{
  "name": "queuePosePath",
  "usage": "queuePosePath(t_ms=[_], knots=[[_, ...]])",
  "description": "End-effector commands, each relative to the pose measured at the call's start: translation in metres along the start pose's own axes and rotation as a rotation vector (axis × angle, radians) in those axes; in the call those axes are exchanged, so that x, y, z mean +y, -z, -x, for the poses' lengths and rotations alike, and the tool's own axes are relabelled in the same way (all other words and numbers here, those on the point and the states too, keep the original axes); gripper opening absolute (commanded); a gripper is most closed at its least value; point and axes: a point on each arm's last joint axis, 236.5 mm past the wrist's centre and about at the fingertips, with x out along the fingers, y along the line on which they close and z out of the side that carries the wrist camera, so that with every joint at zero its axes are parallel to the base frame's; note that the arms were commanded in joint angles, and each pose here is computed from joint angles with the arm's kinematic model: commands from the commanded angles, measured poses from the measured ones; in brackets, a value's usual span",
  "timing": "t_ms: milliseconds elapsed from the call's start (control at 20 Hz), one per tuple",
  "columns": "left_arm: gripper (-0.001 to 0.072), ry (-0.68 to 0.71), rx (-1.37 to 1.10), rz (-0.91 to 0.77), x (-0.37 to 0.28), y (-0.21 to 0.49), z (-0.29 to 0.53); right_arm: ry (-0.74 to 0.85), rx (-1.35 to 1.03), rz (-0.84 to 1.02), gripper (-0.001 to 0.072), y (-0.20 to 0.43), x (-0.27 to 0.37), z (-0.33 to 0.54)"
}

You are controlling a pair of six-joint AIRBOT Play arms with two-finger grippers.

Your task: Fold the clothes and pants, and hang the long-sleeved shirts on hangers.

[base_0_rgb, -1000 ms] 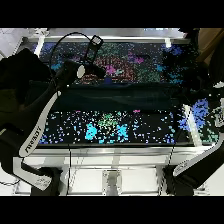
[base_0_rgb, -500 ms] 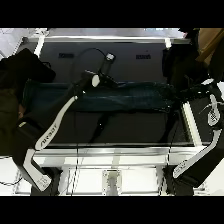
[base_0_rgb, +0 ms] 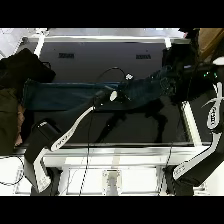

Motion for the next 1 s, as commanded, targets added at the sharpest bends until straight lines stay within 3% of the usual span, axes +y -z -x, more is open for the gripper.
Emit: queuePosePath(t_ms=[0,100,250,500,850,900,950], knots=[[0.0020,0.005,-0.049,-0.009,-0.009,-0.015,0.005,-0.041,0.033,0.060,0.0034,-0.007,0.077,-0.016],[0.0020,-0.033,-0.098,-0.002,0.016,-0.037,0.034,-0.070,0.098,0.079,0.0034,0.007,0.106,-0.046],[0.0020,-0.201,-0.141,-0.035,0.096,-0.061,0.112,-0.091,0.147,0.142,0.0034,0.023,0.150,-0.097],[0.0020,-0.420,-0.103,0.162,0.223,-0.029,0.249,-0.028,0.200,0.274,0.0032,0.064,0.198,-0.202],[0.0020,-0.519,0.004,0.337,0.285,0.036,0.316,-0.059,0.189,0.342,0.0034,0.131,0.235,-0.347],[0.0020,-0.524,0.010,0.365,0.288,0.041,0.319,-0.072,0.152,0.344,0.0051,0.130,0.243,-0.355],[0.0020,-0.533,0.010,0.390,0.294,0.045,0.322,-0.085,0.133,0.348,0.0192,0.129,0.252,-0.356]])
